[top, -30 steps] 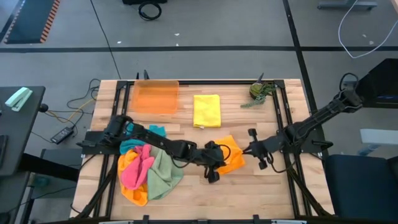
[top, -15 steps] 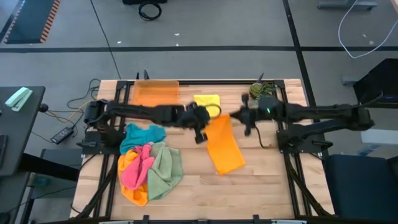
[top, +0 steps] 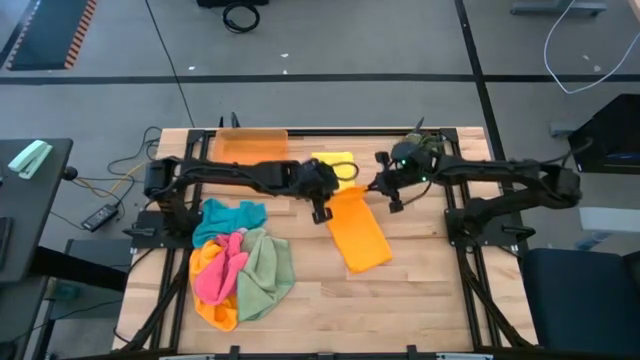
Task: Fold microfiber towels
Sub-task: Fold the right orange towel
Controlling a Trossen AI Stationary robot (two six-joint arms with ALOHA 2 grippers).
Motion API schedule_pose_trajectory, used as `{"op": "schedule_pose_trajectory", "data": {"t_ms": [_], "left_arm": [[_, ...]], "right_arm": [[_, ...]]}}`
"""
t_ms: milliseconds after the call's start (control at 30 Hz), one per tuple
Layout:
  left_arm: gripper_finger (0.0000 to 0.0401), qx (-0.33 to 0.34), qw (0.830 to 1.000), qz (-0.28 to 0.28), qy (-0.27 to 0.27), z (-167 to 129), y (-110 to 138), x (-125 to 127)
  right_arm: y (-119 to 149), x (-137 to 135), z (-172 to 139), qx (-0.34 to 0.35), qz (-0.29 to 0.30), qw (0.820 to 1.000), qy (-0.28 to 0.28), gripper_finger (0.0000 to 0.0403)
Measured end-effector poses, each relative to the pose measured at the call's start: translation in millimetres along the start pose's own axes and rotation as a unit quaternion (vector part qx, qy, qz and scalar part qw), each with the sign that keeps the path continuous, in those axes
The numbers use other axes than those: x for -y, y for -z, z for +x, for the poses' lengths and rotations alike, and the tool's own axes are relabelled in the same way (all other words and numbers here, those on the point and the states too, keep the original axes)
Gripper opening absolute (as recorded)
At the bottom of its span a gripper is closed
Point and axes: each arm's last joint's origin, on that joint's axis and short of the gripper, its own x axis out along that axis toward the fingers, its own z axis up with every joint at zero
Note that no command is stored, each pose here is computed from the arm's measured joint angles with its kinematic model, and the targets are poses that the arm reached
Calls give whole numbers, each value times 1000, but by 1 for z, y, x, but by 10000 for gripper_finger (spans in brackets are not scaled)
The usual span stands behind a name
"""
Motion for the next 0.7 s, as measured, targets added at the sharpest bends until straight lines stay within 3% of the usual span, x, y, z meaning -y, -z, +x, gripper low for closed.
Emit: {"op": "schedule_pose_trajectory", "data": {"t_ms": [333,500,700], "left_arm": [[6,16,998,19,59,47,19,82],[6,13,998,4,64,52,25,100],[6,34,997,4,63,50,23,107]], "right_arm": [[-13,-55,-7,-9,5,995,-100,2],[-16,-81,-3,-26,34,992,-122,2],[-1,-93,1,-72,64,991,-95,20]]}}
